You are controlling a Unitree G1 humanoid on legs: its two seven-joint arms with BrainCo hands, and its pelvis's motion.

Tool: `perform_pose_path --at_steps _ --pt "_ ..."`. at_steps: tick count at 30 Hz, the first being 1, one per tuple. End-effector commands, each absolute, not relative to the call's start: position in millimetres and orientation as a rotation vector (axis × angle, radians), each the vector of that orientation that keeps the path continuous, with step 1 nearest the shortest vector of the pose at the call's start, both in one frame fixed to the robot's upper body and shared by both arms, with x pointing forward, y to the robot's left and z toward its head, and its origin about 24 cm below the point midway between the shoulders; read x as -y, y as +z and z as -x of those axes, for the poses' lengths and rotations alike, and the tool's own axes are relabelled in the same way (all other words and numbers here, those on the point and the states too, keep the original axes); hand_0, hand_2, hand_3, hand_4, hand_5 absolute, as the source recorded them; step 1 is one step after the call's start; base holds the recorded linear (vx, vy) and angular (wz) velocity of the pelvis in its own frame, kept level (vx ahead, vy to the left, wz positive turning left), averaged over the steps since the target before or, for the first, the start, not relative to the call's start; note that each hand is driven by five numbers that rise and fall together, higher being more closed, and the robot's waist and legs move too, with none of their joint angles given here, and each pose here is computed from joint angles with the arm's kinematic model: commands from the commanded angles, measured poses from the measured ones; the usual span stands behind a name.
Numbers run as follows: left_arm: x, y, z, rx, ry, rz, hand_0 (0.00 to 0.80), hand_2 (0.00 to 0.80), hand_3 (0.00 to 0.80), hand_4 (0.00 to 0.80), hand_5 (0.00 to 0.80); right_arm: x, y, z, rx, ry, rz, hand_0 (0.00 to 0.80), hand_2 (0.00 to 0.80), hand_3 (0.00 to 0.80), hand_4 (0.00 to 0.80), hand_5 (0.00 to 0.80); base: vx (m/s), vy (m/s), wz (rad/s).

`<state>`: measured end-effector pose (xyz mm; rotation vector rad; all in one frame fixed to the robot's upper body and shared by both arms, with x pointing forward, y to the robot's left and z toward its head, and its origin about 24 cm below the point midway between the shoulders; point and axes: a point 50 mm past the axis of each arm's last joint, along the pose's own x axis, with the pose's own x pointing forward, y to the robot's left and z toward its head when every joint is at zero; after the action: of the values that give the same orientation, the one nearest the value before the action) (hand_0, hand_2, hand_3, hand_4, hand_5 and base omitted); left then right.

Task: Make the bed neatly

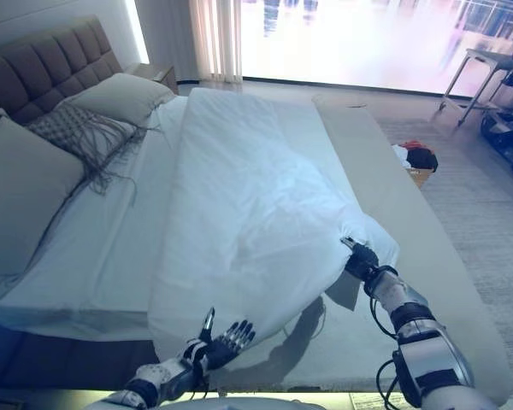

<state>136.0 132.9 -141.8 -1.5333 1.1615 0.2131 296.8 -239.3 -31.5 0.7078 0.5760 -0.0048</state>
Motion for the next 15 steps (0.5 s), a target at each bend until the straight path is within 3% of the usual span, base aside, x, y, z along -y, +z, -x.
perform_pose_path --at_steps 1,7,15 --pt "-108 -140 -134 -1.343 0.248 1.594 0.000 0.000 0.000 0.000 0.000 245 19 -332 -0.322 0.053 -0.732 0.800 0.800 0.800 0.800 0.800 0.009 -0.090 -0.03" --pt "-114 -146 -115 -1.512 0.355 1.498 0.000 0.000 0.000 0.000 0.000 240 18 -332 -0.318 0.048 -0.749 0.800 0.800 0.800 0.800 0.800 -0.018 -0.103 -0.06" --pt "-132 -147 -120 -1.501 0.433 1.454 0.000 0.000 0.000 0.000 0.000 235 14 -329 -0.328 0.066 -0.784 0.800 0.800 0.800 0.800 0.800 0.025 -0.076 -0.07"
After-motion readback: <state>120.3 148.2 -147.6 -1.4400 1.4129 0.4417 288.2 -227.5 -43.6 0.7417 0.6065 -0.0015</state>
